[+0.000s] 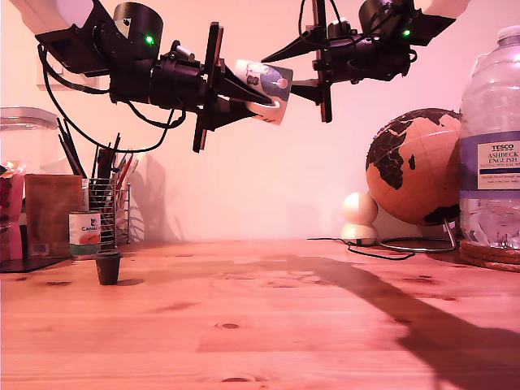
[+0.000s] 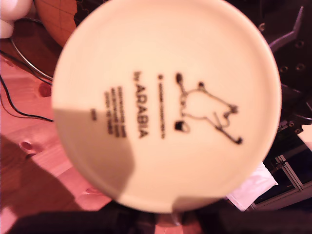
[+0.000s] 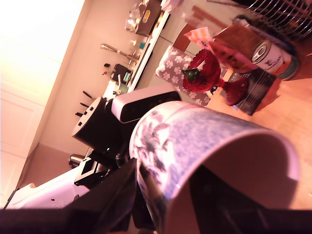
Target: Lift the coffee cup and remove the coffee capsule that is hidden under it
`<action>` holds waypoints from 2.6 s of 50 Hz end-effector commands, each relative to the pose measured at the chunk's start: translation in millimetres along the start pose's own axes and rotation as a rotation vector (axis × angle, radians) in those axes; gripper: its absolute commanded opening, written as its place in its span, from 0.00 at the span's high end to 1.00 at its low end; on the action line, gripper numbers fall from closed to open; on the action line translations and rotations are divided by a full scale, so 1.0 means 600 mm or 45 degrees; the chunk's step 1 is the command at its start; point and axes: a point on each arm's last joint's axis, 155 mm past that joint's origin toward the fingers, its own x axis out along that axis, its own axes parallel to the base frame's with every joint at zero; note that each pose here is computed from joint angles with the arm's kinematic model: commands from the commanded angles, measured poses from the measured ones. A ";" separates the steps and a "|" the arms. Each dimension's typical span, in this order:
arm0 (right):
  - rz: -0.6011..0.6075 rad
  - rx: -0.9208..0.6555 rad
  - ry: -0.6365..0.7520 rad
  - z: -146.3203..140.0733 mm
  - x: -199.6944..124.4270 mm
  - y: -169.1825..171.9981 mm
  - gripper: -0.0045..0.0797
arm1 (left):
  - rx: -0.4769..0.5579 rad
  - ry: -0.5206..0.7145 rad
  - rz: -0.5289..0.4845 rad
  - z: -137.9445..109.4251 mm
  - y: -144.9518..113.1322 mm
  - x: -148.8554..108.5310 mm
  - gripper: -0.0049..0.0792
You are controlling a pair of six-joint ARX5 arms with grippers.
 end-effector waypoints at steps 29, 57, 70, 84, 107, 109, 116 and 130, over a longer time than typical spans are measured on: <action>-0.070 -0.005 -0.106 0.037 -0.078 -0.026 0.59 | 0.087 -0.011 0.132 0.001 0.033 -0.005 0.97; -0.084 -0.018 -0.104 0.034 -0.076 -0.030 0.59 | 0.099 0.064 0.327 -0.033 0.092 -0.015 0.97; -0.092 -0.017 -0.108 0.035 -0.074 -0.031 0.59 | 0.101 0.128 0.410 -0.059 0.115 -0.020 0.97; -0.094 -0.017 -0.106 0.034 -0.070 -0.031 0.59 | 0.119 0.172 0.484 -0.079 0.129 -0.019 0.97; -0.096 -0.013 -0.105 0.033 -0.069 -0.032 0.59 | 0.202 0.283 0.623 -0.120 0.153 -0.017 0.97; -0.095 -0.014 -0.104 0.033 -0.068 -0.031 0.59 | 0.216 0.296 0.639 -0.124 0.156 -0.018 0.97; -0.093 -0.014 -0.101 0.032 -0.066 -0.030 0.59 | 0.239 0.319 0.688 -0.131 0.165 -0.020 0.97; -0.092 -0.015 -0.100 0.032 -0.065 -0.030 0.59 | 0.279 0.380 0.767 -0.151 0.183 -0.024 0.97</action>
